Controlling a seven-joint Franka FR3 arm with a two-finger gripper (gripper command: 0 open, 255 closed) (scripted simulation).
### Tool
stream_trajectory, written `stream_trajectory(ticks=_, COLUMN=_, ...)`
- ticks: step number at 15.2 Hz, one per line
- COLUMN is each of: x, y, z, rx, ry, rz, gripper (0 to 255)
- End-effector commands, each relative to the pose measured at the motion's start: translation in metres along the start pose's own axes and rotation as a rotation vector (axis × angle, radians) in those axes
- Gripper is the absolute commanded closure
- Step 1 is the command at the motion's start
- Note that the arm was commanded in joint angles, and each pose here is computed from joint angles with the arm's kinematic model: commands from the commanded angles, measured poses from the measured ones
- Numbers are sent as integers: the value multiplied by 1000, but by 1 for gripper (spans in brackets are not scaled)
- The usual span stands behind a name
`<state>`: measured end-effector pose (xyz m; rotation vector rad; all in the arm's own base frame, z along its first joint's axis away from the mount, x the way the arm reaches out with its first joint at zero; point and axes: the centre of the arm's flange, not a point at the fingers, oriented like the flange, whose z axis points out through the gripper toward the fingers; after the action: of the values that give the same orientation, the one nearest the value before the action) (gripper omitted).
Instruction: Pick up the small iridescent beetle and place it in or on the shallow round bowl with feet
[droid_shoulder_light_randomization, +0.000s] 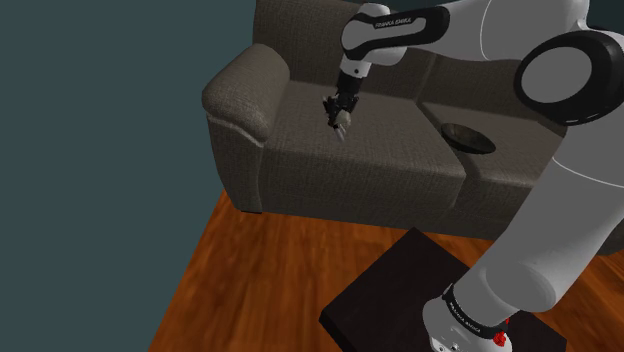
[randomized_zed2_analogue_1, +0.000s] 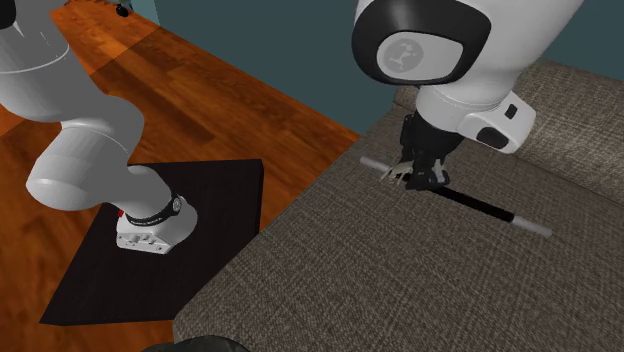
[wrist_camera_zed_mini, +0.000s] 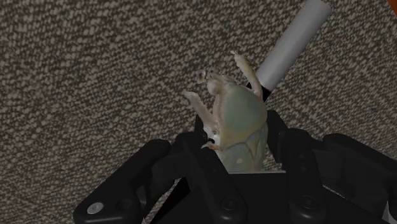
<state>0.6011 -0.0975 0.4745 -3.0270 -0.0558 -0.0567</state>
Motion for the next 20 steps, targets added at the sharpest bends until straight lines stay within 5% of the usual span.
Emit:
stream_trajectory(ticks=1, x=0, y=-1, z=-10, rx=0, ry=-1, rz=0, gripper=255)
stream_trajectory(ticks=20, x=4, y=-13, z=-110, rx=0, ry=-1, rz=0, gripper=255)
